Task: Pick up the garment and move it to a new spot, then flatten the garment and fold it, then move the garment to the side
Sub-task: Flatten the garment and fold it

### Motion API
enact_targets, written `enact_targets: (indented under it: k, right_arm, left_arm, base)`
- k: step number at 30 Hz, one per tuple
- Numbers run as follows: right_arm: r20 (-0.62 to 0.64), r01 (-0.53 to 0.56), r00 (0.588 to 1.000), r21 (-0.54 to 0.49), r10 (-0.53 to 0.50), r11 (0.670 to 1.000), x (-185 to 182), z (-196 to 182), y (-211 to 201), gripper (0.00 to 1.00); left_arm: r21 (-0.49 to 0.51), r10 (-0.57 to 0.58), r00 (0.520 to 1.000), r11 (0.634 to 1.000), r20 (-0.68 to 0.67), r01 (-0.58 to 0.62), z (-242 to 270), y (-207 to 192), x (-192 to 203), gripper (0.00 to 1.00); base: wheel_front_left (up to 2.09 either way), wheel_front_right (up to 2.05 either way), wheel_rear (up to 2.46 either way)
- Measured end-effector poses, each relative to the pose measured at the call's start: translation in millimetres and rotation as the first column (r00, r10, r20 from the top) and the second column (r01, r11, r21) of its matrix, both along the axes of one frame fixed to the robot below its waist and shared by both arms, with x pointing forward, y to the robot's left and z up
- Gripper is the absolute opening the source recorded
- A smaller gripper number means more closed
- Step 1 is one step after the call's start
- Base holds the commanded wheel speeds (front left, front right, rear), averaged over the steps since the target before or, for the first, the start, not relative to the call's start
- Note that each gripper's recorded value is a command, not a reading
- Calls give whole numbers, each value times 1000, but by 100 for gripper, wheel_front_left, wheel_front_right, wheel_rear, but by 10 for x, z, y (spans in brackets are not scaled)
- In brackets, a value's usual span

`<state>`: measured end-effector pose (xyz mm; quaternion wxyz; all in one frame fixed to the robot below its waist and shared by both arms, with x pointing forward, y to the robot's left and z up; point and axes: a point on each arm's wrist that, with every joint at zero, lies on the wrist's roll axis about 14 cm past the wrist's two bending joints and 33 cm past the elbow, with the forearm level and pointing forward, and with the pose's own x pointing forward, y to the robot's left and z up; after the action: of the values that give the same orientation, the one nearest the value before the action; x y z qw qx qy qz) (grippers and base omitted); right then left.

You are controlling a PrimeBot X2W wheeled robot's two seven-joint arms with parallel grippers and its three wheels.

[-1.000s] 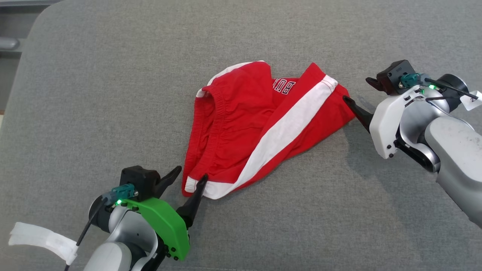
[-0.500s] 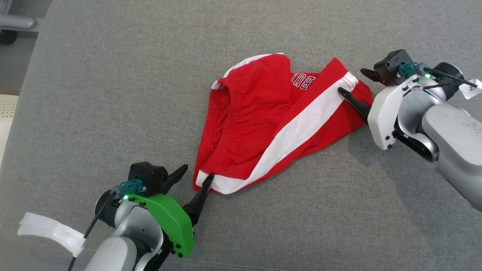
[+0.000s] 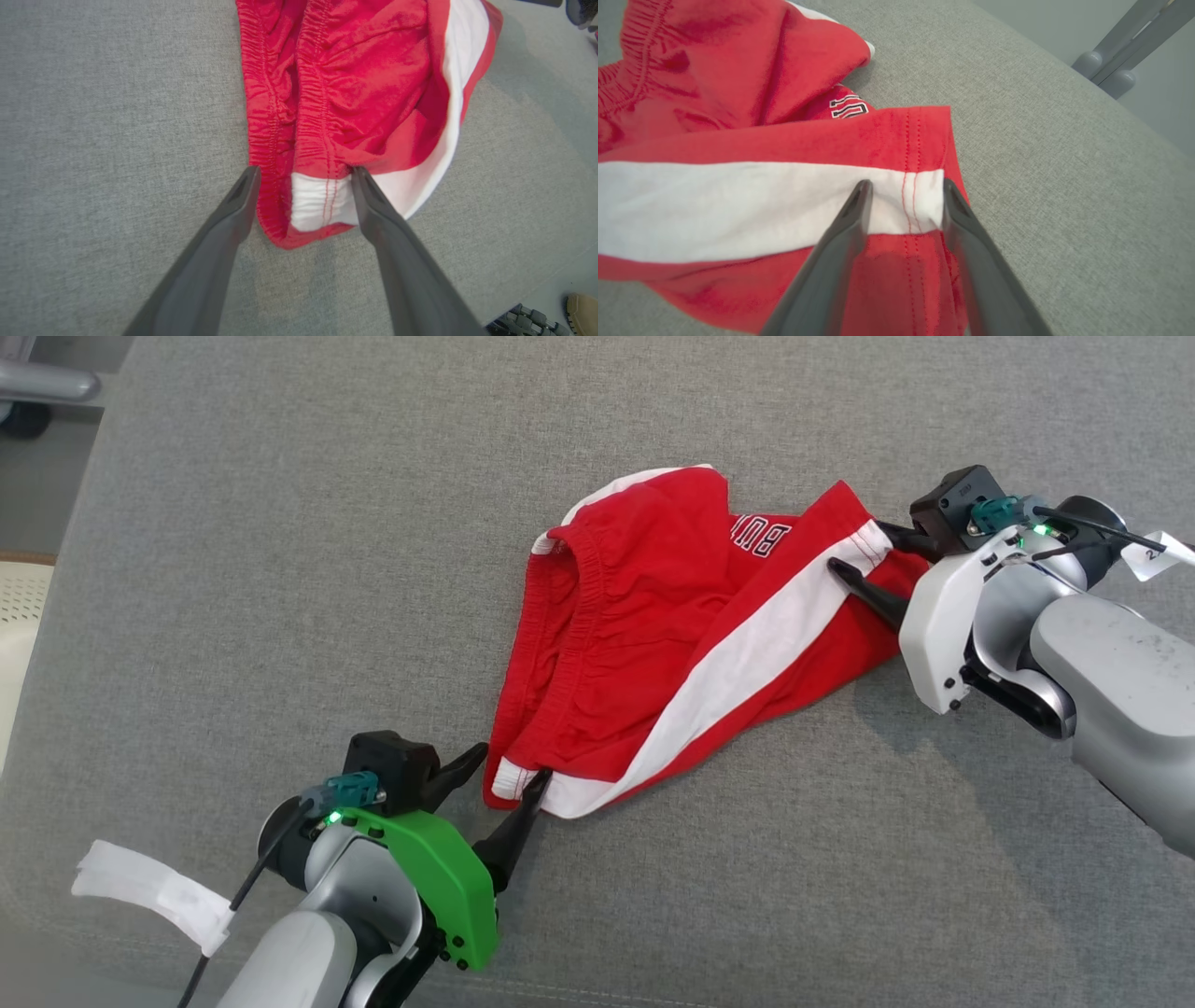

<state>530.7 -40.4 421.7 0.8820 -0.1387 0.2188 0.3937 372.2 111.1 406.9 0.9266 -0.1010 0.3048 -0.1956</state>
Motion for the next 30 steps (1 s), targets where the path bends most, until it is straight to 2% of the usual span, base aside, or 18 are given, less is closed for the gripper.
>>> enact_targets:
  k: [1,9,10,11,12,13,19,23,30]
  right_arm:
    - [-9,-1,1000,2,1,1000,-10,-13,6,0]
    - [-29,0,1000,8,0,1000,-19,-14,-4,0]
    - [-32,1,999,8,-1,1000,-23,-14,-11,0]
    - [-33,3,999,9,-3,1000,-23,-8,-17,0]
    - [-33,6,999,11,-5,1000,-21,0,-28,0]
    - [-32,9,999,17,-9,1000,-16,13,-37,0]
    - [-9,27,1000,59,-27,998,-5,145,-84,0]
    - [47,39,998,112,-44,993,46,411,-130,0]
    - [176,71,976,306,-130,949,155,1267,-339,0]
  left_arm:
    - [-4,-2,1000,1000,-5,2,-8,-9,-3,100]
    - [-16,-20,999,1000,-31,19,-70,-65,-19,100]
    - [-13,-22,999,1000,-32,21,-78,-61,-19,80]
    - [-9,-24,999,1000,-35,24,-87,-55,-21,45]
    - [-10,-26,999,1000,-38,25,-94,-56,-24,33]
    - [-14,-27,999,1000,-40,27,-96,-63,-25,0]
    - [-29,-44,999,999,-21,44,-20,-90,-6,0]
    - [-48,-32,998,998,59,35,238,-39,118,0]
    - [-79,-36,955,995,295,62,1109,1,435,0]
  base:
    - [0,0,0]
    - [0,0,0]
    - [0,0,0]
    - [0,0,0]
    - [0,0,0]
    - [0,0,0]
    - [0,0,0]
    - [0,0,0]
    - [0,0,0]
